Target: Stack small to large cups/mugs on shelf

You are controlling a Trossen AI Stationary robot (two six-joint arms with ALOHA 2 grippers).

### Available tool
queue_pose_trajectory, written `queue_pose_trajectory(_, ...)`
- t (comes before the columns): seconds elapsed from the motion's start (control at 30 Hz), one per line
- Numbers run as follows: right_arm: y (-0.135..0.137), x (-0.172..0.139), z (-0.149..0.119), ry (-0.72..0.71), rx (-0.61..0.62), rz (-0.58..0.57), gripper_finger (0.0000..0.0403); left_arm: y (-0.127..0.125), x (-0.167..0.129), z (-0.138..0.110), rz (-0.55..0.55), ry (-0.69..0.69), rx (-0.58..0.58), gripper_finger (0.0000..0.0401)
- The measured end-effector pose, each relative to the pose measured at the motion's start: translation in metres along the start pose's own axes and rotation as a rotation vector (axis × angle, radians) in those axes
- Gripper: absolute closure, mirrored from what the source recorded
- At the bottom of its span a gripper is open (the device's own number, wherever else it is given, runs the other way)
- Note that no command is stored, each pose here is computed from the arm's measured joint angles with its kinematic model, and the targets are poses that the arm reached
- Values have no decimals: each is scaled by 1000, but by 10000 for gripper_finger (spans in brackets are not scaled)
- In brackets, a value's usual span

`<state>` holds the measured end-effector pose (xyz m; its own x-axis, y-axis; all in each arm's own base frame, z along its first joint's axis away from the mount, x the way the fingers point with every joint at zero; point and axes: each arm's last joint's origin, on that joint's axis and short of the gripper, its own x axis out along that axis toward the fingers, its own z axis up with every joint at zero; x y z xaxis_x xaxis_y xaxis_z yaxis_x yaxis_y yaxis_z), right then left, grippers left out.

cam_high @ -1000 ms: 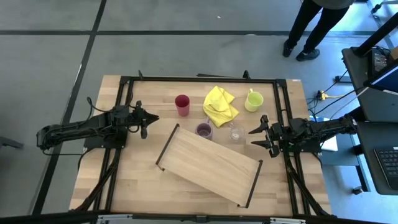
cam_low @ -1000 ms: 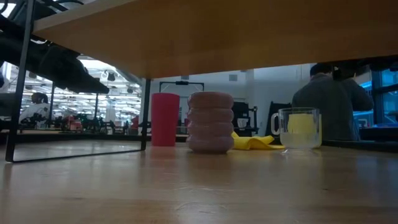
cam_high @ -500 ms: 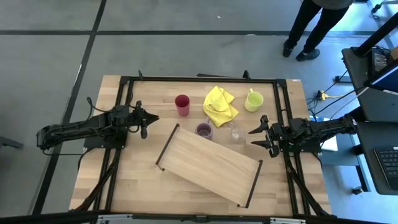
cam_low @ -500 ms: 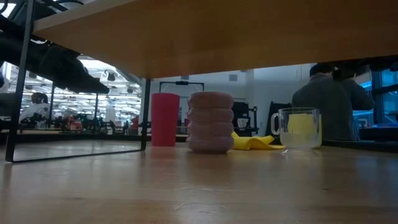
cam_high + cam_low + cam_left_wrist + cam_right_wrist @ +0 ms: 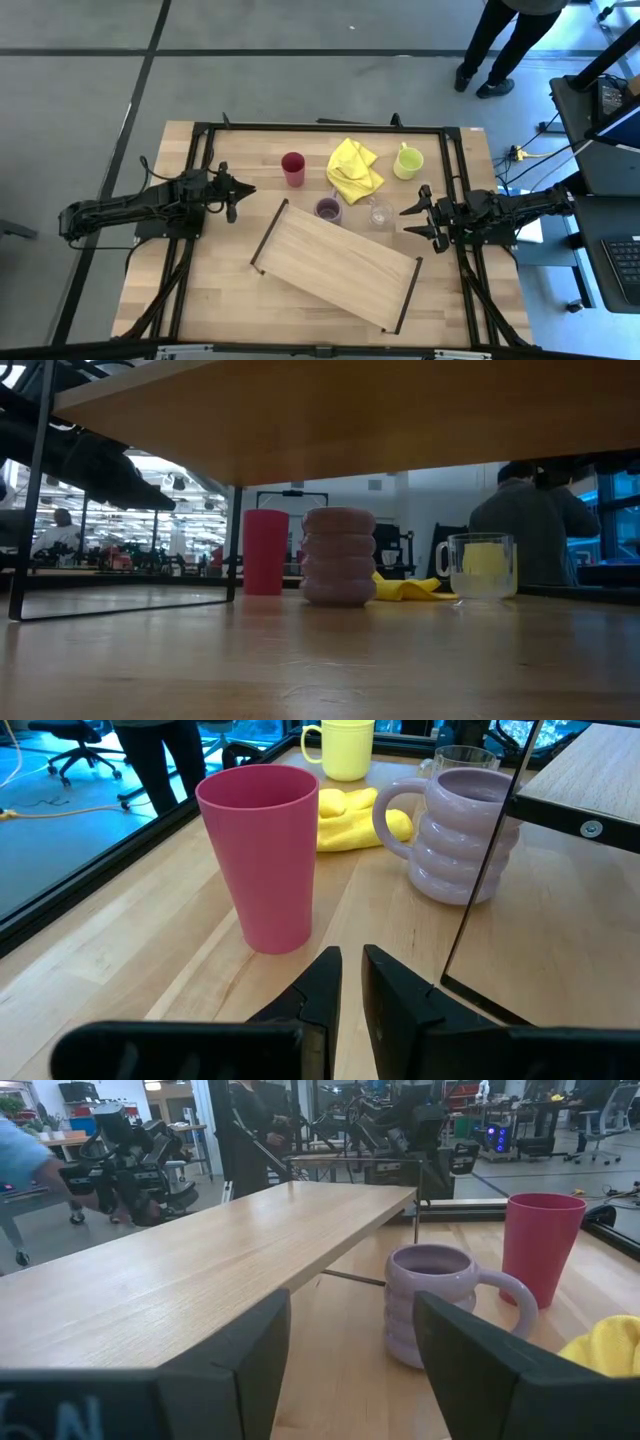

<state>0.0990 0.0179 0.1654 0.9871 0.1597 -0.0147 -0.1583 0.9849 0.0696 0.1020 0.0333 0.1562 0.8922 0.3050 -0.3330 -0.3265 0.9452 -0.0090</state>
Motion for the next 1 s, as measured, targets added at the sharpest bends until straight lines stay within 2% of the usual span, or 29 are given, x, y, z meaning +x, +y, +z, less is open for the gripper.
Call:
queue_pose_trajectory(0.17, 0, 0, 0, 0, 0, 0, 191, 0, 0, 1, 14, -10, 23, 362)
queue_pose_trajectory(0.23, 0, 0, 0, 0, 0, 0, 191, 1, 0, 2, 21, -22, -11, 362)
queue_pose_trajectory(0.3, 0, 0, 0, 0, 0, 0, 191, 0, 0, 4, 11, -38, -144, 362)
queue_pose_trajectory(0.5, 0, 0, 0, 0, 0, 0, 191, 0, -1, 14, -42, -140, -671, 362)
queue_pose_trajectory(0.57, 0, 0, 0, 0, 0, 0, 191, 0, -2, 16, -60, -162, -783, 362)
queue_pose_trajectory(0.67, 0, 0, 0, 0, 0, 0, 191, 0, -1, 16, -45, -167, -784, 362)
queue_pose_trajectory(0.8, 0, 0, 0, 0, 0, 0, 191, 2, -1, 15, 11, -169, -666, 362)
queue_pose_trajectory(0.9, 0, 0, 0, 0, 0, 0, 191, 2, -2, 17, 5, -187, -670, 362)
queue_pose_trajectory(1.0, 0, 0, 0, 0, 0, 0, 191, 2, -3, 22, -18, -241, -732, 362)
